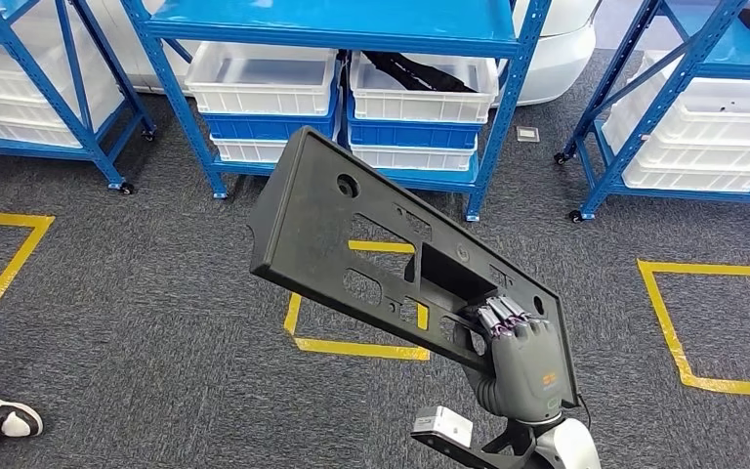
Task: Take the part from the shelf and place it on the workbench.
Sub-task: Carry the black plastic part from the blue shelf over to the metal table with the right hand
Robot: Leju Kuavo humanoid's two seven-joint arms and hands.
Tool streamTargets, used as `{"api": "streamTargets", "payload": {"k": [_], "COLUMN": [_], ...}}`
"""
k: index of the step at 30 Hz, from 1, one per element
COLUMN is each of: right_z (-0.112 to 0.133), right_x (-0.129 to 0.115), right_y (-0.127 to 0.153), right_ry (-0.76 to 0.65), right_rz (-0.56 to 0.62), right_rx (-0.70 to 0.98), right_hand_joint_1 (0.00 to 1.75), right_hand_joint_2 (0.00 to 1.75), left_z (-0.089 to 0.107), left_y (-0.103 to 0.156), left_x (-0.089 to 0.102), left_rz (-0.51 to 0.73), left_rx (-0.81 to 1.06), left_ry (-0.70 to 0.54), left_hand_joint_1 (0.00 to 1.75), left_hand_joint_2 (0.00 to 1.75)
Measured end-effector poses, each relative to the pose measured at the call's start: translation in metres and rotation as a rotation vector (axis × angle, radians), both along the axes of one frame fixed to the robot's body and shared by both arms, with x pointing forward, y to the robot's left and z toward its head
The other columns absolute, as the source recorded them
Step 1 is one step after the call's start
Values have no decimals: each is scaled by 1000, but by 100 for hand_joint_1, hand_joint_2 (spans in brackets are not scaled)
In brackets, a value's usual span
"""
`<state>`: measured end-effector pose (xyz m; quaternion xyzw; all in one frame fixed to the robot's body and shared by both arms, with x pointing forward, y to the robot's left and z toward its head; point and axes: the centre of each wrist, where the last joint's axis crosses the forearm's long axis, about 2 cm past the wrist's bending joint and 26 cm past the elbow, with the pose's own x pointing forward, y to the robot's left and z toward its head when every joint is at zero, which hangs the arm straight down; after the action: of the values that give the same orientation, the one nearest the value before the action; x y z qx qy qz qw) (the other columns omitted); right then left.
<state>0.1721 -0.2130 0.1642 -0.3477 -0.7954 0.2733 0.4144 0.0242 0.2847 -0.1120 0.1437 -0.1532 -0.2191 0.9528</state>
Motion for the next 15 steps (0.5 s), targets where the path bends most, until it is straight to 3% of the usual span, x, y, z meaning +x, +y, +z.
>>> {"api": "streamTargets", "payload": {"k": [15], "right_z": [-2], "right_x": [-2], "right_y": [-1], "right_ry": [4], "right_rz": [-2], "right_rx": [-14], "right_hand_joint_1": [175], "right_hand_joint_2": [175], "left_z": [0], "left_y": [1], "left_x": [0], "left_rz": [-3], "left_rx": [0], "left_ry": [2], "left_hand_joint_1": [0], "left_hand_joint_2": [0]}}
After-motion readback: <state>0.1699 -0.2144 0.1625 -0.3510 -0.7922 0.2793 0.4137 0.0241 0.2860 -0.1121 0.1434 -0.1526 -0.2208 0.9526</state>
